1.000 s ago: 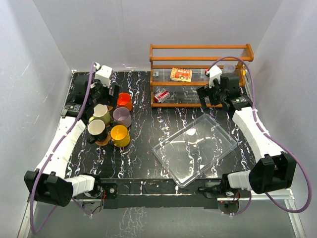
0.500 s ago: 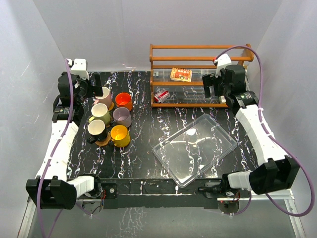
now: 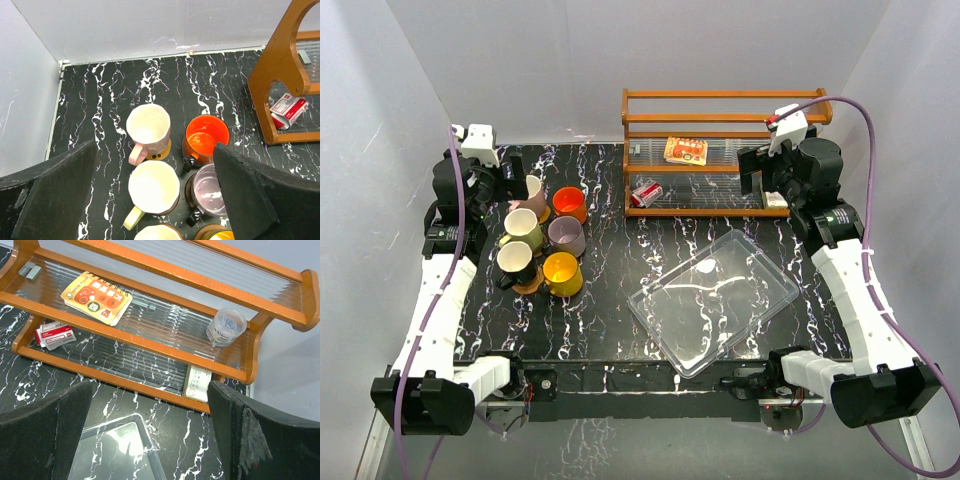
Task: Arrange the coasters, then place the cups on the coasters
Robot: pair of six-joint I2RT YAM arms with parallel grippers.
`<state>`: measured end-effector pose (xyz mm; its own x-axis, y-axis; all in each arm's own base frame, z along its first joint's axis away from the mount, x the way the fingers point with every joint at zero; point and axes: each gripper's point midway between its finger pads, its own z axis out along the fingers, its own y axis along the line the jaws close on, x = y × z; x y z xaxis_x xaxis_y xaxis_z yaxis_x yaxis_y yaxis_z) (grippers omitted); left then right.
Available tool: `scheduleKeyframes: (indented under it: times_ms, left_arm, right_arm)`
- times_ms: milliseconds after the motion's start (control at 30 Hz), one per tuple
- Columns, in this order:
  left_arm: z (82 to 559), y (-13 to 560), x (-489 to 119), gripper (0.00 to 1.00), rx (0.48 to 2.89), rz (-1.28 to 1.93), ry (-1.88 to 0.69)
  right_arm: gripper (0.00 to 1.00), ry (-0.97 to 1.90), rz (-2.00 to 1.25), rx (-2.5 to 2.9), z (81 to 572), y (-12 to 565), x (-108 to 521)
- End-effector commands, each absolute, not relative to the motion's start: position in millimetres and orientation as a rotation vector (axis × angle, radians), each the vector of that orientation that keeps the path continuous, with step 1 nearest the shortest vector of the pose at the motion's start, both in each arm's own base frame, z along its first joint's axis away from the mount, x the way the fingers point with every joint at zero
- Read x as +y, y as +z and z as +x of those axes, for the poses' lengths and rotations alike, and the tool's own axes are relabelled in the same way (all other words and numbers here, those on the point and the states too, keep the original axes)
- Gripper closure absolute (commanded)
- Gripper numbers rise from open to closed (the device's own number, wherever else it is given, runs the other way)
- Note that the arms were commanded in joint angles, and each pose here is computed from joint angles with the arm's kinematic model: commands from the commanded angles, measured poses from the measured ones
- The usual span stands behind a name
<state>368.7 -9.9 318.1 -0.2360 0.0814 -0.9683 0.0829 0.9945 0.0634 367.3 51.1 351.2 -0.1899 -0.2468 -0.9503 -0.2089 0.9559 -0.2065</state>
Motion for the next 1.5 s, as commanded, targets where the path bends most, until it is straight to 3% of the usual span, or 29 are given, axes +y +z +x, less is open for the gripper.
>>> scheduleKeyframes:
  times_ms: [0, 267, 1467]
  left_arm:
    - [353.9, 339.8, -18.5, 0.01, 1.773, 0.195, -0.048]
    - [345.4, 360.1, 1.6, 0.01, 1.77, 0.116, 0.027]
    - [345.6, 345.9, -8.3, 0.01, 1.804, 0.179, -0.035]
  right_arm:
    - [0.02, -0.046, -0.341, 1.712, 360.2, 369.8, 48.1]
    - [0.02, -0.047, -0.339, 1.712, 346.5, 374.6, 43.5]
    - [0.02, -0.025, -0.39, 1.734, 344.3, 359.2, 47.6]
